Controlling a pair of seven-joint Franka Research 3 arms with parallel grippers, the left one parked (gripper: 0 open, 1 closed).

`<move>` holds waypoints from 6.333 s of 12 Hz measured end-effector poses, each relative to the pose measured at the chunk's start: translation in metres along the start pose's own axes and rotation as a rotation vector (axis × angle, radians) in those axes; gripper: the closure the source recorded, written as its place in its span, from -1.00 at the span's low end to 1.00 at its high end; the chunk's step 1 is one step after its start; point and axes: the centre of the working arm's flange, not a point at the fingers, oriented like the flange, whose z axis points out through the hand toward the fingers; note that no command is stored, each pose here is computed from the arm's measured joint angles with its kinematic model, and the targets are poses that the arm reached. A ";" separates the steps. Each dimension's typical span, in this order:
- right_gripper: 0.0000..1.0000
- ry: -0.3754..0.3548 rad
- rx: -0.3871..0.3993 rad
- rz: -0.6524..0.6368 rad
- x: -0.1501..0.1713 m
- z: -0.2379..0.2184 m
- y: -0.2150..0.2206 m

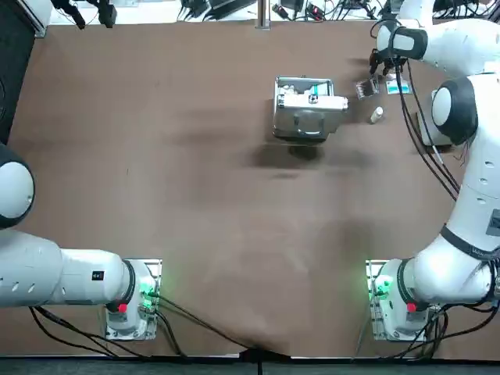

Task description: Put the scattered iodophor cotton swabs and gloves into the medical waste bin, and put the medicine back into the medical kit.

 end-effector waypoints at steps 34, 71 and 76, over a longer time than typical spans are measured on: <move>0.96 -0.041 -0.007 0.042 0.003 -0.173 0.047; -0.91 -0.136 -0.057 -0.790 -0.006 -0.081 0.141; -0.71 -0.151 -0.045 -0.984 -0.010 -0.023 0.143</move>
